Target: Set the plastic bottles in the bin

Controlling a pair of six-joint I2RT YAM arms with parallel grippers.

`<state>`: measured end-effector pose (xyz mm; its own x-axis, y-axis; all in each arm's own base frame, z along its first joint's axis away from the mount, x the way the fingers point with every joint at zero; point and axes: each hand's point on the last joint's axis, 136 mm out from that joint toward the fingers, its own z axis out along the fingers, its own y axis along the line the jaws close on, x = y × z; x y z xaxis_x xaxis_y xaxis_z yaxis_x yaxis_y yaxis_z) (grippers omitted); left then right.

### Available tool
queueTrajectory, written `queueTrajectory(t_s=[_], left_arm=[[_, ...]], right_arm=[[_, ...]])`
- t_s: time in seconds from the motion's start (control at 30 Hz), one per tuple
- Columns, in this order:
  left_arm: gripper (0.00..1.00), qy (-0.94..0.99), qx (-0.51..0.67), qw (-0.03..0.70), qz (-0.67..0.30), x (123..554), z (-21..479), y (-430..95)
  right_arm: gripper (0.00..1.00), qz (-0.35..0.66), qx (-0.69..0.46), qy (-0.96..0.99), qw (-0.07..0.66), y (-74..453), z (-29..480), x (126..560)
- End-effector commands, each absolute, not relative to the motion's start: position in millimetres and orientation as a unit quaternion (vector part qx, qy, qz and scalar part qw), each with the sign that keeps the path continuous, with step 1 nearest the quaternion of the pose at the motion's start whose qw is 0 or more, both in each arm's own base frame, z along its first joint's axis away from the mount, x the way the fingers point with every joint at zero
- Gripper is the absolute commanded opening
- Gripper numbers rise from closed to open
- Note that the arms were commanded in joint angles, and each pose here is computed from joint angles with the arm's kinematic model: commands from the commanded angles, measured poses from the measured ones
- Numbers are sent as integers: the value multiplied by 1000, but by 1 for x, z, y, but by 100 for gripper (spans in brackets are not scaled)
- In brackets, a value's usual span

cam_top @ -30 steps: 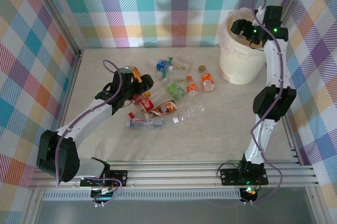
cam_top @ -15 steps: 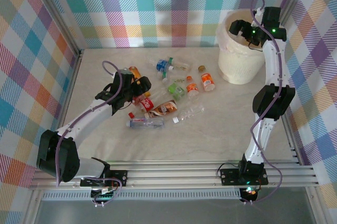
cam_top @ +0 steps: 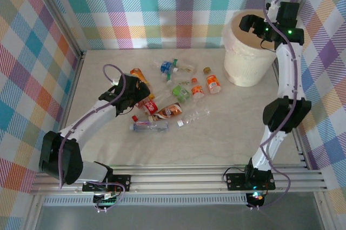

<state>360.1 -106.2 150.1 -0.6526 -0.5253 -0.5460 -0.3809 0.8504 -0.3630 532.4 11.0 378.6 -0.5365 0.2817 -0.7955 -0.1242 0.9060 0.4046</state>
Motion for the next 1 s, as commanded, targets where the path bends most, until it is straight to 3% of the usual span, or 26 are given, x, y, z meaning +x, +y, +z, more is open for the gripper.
queueTrajectory(t_s=[0.0,0.4,0.77,0.97], left_arm=[[100,898,-290,320,-82,359,146,-90],[96,916,-301,253,-79,391,102,-91],[84,923,-306,217,-84,404,62,-91],[84,926,-298,213,-95,404,49,-86]], right_arm=[[100,241,-23,818,521,40,421,497],[100,358,-107,750,545,112,402,393],[100,344,-129,773,517,126,376,367],[100,353,-131,777,504,132,366,363]])
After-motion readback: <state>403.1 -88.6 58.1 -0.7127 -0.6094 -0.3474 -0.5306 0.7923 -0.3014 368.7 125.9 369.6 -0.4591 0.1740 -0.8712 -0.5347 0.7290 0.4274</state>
